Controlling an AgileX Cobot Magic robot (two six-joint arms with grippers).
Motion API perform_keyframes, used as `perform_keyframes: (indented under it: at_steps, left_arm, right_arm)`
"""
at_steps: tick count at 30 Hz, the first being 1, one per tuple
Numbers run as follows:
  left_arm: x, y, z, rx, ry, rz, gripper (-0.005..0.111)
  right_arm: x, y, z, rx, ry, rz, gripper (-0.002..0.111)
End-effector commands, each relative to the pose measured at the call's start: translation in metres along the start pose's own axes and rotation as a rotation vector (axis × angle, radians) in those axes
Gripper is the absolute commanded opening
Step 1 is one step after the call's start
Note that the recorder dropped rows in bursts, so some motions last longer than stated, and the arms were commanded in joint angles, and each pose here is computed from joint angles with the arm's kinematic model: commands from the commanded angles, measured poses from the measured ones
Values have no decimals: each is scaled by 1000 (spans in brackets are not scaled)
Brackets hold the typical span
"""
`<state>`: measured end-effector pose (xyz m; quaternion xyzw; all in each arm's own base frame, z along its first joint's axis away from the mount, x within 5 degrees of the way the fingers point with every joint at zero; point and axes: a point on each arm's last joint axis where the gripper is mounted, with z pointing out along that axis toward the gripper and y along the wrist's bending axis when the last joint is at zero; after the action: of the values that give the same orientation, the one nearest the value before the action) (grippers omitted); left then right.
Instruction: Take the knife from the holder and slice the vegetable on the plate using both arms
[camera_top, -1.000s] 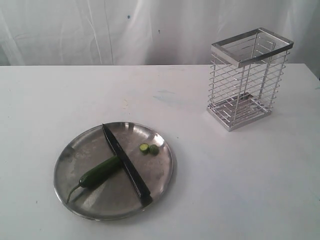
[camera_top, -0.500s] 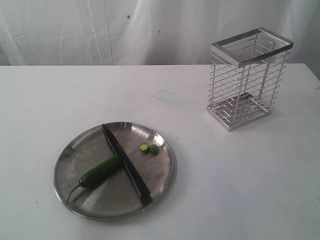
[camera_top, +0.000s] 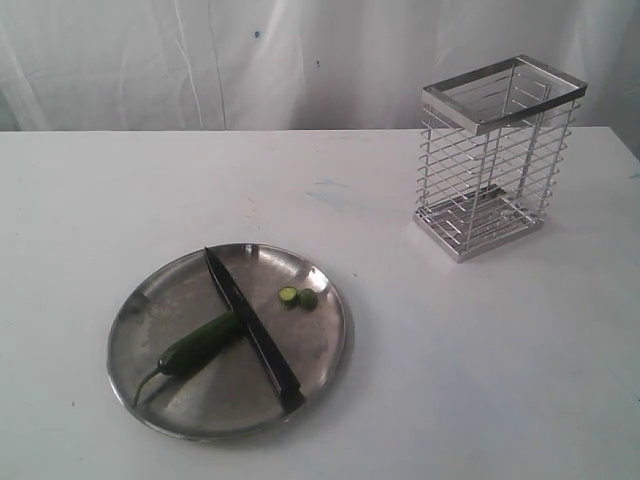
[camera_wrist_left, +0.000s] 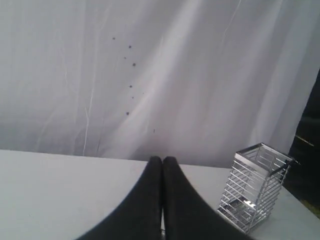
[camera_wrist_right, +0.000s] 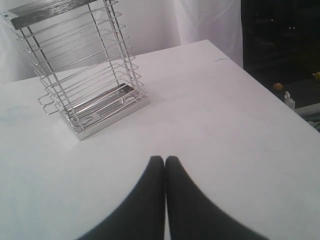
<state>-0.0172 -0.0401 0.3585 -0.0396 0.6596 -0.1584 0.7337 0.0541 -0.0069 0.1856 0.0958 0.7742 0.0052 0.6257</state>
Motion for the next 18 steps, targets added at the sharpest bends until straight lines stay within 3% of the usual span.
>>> perform_keyframes:
  at_steps: [1, 5, 11, 18]
  left_arm:
    - [6, 2, -1, 1, 41, 87, 0]
    - [17, 10, 5, 2, 80, 100, 0]
    - [31, 28, 12, 108, 96, 131, 0]
    - [53, 42, 24, 76, 188, 390, 0]
  right_arm:
    - [-1, 0, 0, 0, -17, 6, 0]
    - [-1, 0, 0, 0, -17, 6, 0]
    - [-1, 0, 0, 0, -17, 6, 0]
    - [-1, 0, 0, 0, -17, 6, 0]
